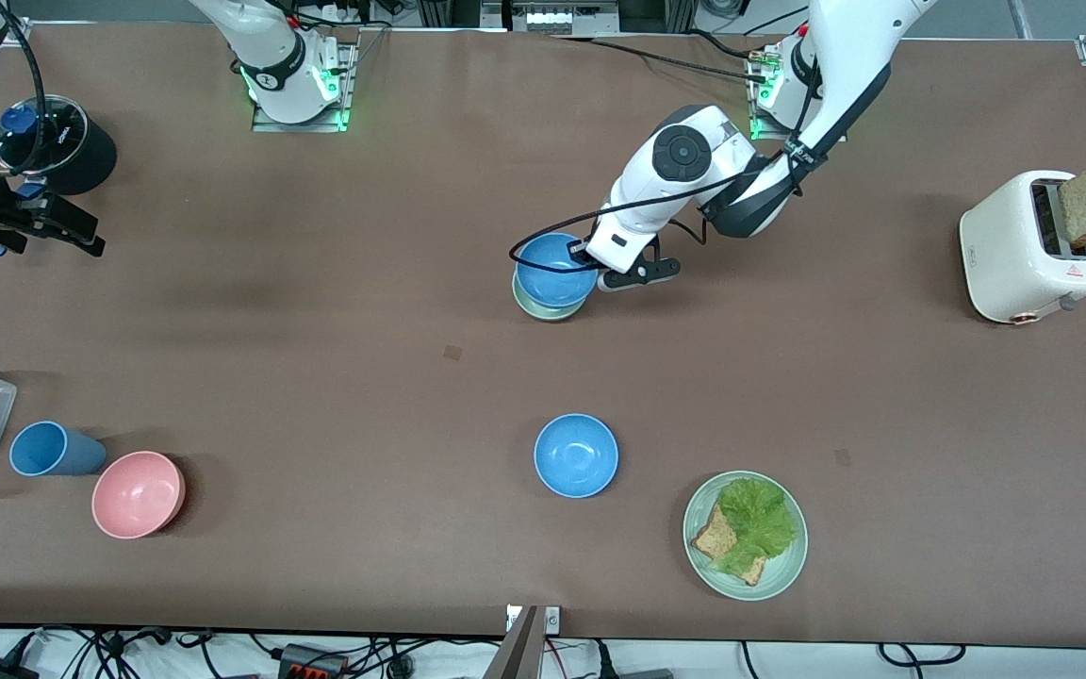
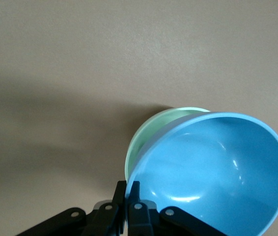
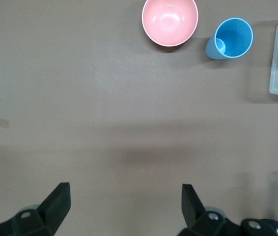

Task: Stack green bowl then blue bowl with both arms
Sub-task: 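Open the left gripper and release the blue bowl onto the green bowl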

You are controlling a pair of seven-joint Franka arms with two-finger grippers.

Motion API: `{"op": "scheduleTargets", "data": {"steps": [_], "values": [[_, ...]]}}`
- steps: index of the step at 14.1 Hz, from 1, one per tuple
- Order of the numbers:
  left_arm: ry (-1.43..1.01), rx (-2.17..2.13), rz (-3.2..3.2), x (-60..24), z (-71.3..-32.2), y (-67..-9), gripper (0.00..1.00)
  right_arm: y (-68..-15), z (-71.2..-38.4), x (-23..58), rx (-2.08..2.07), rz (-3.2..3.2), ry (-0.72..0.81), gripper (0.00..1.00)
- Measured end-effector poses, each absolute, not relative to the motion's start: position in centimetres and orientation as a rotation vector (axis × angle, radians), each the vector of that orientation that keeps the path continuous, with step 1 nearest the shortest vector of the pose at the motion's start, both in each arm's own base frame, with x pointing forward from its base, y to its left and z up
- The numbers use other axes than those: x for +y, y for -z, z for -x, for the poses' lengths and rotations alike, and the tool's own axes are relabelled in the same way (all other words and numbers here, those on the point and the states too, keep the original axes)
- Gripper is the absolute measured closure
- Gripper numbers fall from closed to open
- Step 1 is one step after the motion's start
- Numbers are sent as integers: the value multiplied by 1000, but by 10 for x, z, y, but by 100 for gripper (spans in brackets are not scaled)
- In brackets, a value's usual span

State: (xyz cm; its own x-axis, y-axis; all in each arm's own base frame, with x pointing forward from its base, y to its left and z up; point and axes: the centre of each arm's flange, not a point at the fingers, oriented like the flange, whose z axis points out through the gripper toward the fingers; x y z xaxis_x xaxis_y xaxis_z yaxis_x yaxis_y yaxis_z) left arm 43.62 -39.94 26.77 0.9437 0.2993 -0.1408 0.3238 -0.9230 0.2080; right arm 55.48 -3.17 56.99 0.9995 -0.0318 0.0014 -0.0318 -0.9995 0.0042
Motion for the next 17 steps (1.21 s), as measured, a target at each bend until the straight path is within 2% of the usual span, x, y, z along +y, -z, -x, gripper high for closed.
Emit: {"op": "scheduleTargets", "data": {"steps": [17], "values": [[137, 414, -2895, -404, -435, -252, 95, -570, -555, -33, -54, -3137, -5, 0]]}}
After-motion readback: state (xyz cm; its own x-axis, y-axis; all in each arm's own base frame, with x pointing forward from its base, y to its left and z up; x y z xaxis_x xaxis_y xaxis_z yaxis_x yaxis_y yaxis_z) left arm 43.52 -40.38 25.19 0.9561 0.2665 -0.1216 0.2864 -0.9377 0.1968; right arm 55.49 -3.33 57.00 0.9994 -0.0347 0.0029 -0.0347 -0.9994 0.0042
